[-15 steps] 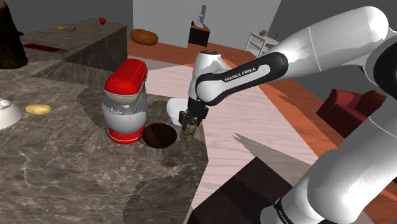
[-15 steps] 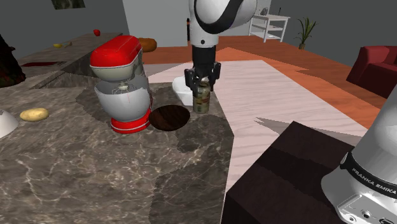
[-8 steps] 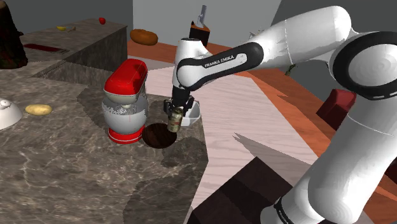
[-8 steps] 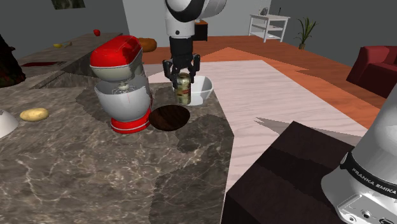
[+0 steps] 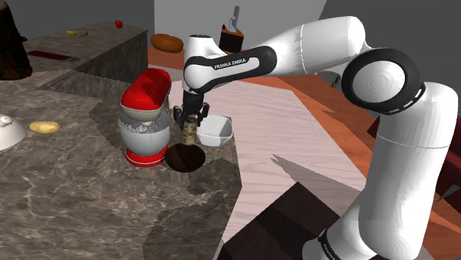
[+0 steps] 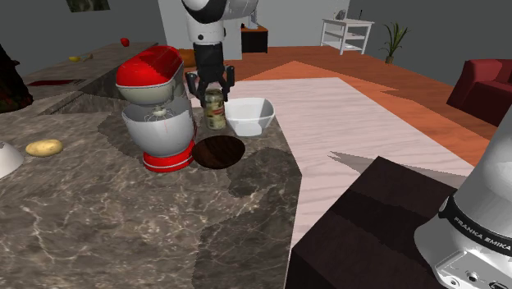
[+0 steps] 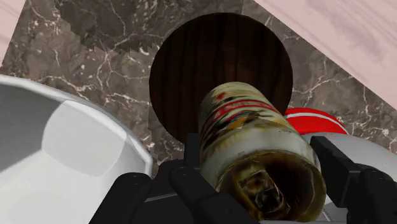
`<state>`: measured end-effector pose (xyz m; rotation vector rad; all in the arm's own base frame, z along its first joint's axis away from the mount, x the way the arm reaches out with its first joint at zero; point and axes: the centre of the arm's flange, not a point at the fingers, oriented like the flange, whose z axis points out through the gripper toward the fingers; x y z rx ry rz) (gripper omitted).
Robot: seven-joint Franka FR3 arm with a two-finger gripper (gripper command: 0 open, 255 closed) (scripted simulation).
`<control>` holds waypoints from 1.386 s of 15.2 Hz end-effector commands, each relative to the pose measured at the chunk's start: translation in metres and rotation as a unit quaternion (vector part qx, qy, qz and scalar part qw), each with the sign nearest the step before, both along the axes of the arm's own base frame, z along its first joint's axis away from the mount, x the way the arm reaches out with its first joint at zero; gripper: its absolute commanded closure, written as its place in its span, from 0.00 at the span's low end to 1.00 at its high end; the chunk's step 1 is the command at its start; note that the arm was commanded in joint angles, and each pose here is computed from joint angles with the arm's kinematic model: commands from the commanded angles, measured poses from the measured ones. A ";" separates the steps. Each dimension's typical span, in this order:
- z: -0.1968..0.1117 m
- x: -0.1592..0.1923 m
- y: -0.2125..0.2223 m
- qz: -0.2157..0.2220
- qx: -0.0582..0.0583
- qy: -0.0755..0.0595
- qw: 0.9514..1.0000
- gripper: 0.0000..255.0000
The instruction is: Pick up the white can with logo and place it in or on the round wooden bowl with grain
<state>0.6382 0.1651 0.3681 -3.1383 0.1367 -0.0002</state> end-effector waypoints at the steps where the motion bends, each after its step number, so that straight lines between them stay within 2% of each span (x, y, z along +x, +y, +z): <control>1: -0.010 0.001 -0.001 0.000 0.000 0.000 1.000 1.00; 16: -0.089 0.001 -0.001 0.000 0.000 0.000 1.000 1.00; 21: -0.090 0.001 -0.001 0.000 0.000 0.000 1.000 1.00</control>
